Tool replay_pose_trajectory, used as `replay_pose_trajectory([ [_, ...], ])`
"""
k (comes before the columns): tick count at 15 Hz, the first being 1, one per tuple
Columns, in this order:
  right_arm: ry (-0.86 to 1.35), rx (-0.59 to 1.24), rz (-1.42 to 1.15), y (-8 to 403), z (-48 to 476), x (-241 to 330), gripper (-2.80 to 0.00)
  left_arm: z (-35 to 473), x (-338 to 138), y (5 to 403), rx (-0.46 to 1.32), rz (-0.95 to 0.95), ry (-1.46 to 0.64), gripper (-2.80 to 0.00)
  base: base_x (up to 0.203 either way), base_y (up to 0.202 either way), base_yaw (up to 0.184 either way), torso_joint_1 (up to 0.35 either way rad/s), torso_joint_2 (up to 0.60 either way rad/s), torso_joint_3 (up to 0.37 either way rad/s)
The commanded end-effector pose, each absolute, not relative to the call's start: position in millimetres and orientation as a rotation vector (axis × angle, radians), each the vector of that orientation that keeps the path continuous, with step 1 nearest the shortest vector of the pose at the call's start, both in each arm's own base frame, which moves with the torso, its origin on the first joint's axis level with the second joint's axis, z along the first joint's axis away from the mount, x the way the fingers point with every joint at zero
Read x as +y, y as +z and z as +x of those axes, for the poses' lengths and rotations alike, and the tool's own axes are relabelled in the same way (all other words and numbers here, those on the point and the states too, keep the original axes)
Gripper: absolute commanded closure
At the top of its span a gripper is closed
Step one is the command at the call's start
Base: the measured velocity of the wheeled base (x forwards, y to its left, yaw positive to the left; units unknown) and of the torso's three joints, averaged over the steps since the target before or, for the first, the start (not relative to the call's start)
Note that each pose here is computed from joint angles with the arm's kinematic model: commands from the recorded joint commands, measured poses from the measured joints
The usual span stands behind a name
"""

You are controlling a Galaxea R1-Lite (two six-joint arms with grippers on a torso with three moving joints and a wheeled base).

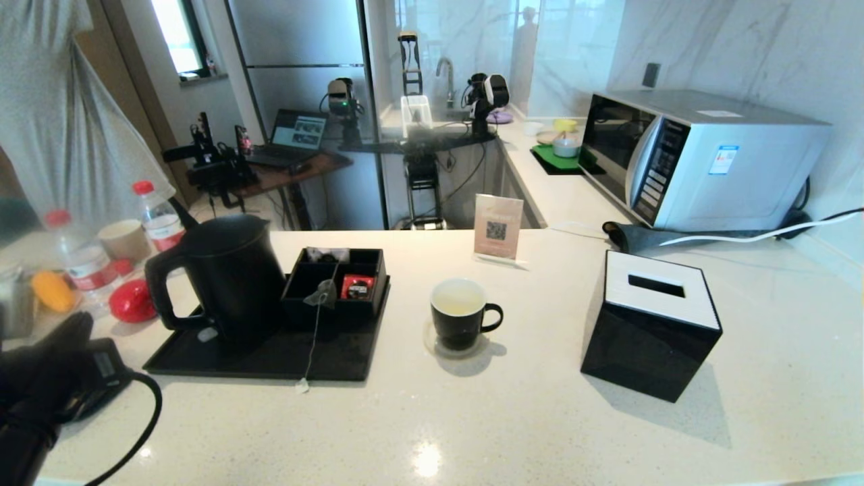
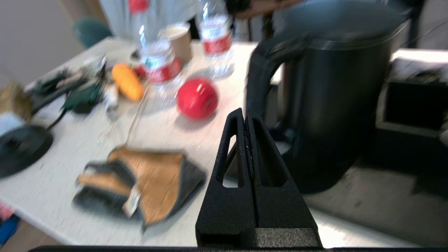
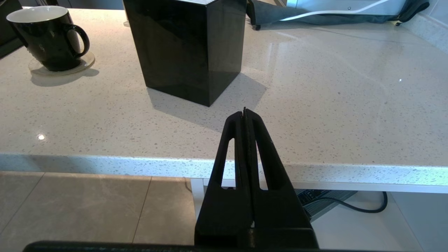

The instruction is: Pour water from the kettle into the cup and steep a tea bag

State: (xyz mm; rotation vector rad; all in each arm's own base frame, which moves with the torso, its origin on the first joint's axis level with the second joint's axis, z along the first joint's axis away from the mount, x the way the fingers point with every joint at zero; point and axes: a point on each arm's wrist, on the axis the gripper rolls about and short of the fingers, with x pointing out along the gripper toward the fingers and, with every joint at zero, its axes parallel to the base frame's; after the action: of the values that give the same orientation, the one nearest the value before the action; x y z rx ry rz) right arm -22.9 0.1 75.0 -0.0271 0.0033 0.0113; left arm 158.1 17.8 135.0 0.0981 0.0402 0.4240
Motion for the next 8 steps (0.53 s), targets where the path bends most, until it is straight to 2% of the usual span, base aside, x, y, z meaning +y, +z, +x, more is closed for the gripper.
replay_pose_trajectory([
  [1, 0.012, 0.004, -0.028, 75, -23, 0, 0.00, 166, 9, 152, -0.035, 0.088, 0.375, 0.00, 0.000, 0.000, 0.000, 0.000, 0.00, 0.000],
  [4, 0.011, 0.004, -0.027, 75, -23, 0, 0.00, 182, -12, 180, -0.032, 0.095, 0.260, 0.00, 0.000, 0.000, 0.000, 0.000, 0.00, 0.000],
  [8, 0.012, 0.004, -0.026, 75, -23, 0, 0.00, 171, -37, 213, 0.192, 0.169, 0.095, 0.00, 0.000, 0.000, 0.000, 0.000, 0.00, 0.000],
])
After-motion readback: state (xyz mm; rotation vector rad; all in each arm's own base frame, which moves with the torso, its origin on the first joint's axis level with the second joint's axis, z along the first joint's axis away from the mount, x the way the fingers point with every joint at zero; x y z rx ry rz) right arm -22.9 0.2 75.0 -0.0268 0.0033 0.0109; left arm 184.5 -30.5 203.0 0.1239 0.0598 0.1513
